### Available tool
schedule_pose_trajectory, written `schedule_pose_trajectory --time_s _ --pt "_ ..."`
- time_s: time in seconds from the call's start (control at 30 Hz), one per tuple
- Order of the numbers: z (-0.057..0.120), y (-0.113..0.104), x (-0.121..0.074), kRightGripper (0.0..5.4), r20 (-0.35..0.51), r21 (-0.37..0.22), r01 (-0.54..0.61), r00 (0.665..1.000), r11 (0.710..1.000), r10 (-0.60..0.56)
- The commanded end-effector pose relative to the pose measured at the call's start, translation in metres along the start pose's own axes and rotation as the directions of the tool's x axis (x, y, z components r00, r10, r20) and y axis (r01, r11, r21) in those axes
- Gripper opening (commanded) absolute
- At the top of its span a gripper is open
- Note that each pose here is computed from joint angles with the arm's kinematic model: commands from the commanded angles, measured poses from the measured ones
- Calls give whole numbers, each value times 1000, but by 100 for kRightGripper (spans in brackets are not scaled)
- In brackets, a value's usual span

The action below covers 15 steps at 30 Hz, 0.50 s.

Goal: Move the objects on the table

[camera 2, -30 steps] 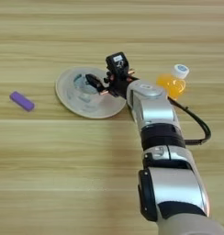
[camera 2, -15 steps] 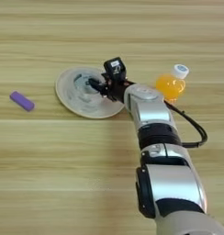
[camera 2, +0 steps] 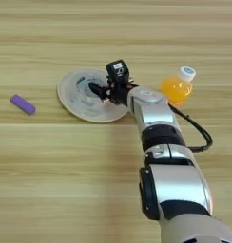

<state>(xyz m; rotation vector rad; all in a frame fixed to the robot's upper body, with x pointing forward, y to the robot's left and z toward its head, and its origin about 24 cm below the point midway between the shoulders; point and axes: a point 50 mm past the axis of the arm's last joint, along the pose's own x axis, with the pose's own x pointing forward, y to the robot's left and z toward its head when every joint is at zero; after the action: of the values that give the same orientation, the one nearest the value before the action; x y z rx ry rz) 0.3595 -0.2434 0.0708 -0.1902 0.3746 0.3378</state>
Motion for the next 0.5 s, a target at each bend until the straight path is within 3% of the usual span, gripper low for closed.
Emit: schedule_pose_trajectory --time_s 0.03,0.33,0.5 --pt "50 -11 -1 276 139 -66 39 990 997 -30" --pt "50 -9 -1 162 139 -60 30 990 998 -22" --pt "53 -10 -2 154 154 -59 30 988 998 -21"
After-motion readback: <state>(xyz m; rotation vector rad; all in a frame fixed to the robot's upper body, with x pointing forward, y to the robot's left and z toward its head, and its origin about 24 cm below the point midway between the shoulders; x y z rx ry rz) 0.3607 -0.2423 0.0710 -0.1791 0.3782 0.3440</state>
